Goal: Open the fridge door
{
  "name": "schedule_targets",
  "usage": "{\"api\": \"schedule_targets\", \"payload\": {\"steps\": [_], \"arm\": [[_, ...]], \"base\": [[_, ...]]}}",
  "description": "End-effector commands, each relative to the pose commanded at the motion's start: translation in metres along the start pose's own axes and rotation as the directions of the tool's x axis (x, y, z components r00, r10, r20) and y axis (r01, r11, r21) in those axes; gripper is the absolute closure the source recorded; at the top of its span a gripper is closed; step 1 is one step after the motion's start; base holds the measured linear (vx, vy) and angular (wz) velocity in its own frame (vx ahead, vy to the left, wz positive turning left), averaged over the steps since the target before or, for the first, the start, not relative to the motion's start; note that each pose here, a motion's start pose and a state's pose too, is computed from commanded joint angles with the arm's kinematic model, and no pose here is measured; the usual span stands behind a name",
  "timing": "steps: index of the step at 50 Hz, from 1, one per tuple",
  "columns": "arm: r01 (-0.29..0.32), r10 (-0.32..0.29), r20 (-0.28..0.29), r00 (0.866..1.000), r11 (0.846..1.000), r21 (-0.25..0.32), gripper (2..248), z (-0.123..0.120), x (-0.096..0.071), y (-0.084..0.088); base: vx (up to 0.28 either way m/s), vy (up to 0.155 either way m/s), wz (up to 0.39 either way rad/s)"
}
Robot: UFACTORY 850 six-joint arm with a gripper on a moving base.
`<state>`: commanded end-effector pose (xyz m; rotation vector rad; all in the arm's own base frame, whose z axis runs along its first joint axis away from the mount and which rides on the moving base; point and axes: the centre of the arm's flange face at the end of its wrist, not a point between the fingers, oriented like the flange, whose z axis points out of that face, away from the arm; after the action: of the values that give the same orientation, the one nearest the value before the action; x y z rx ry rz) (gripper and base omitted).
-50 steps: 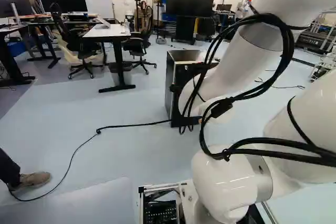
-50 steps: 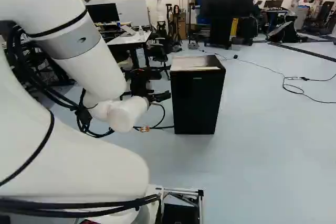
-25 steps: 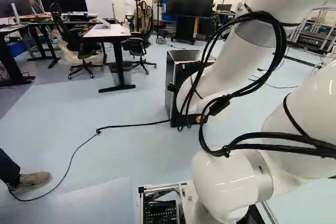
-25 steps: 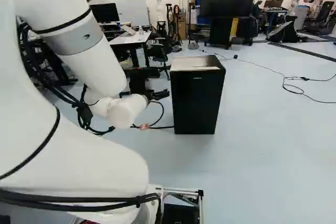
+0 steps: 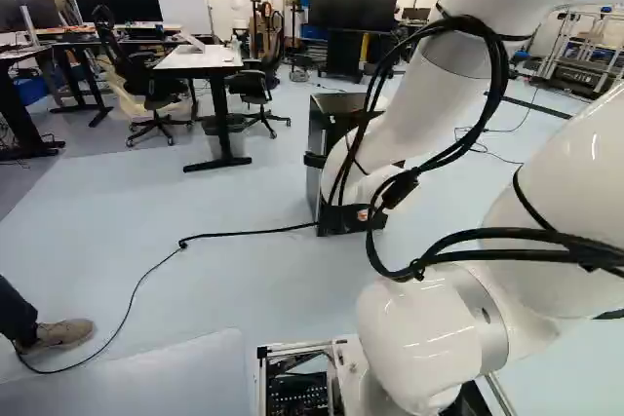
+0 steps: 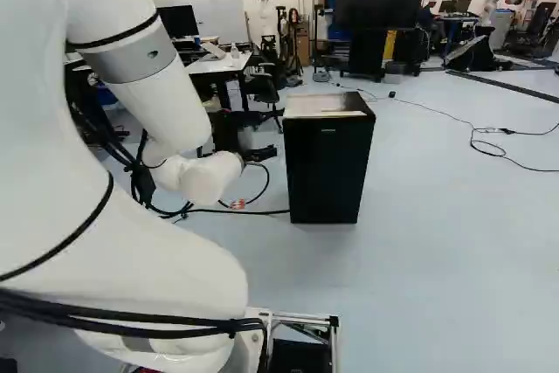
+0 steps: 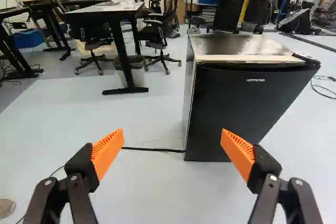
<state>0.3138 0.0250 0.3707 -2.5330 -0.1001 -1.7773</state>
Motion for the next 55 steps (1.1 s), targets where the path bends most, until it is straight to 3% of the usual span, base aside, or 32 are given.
{"api": "schedule_targets", "payload": {"steps": [55], "arm": [[-0.04, 0.04, 0.003, 0.999, 0.999, -0.008, 3, 0.078, 0.031, -0.023]], "base": [[0.0, 0.0, 0.0]]}}
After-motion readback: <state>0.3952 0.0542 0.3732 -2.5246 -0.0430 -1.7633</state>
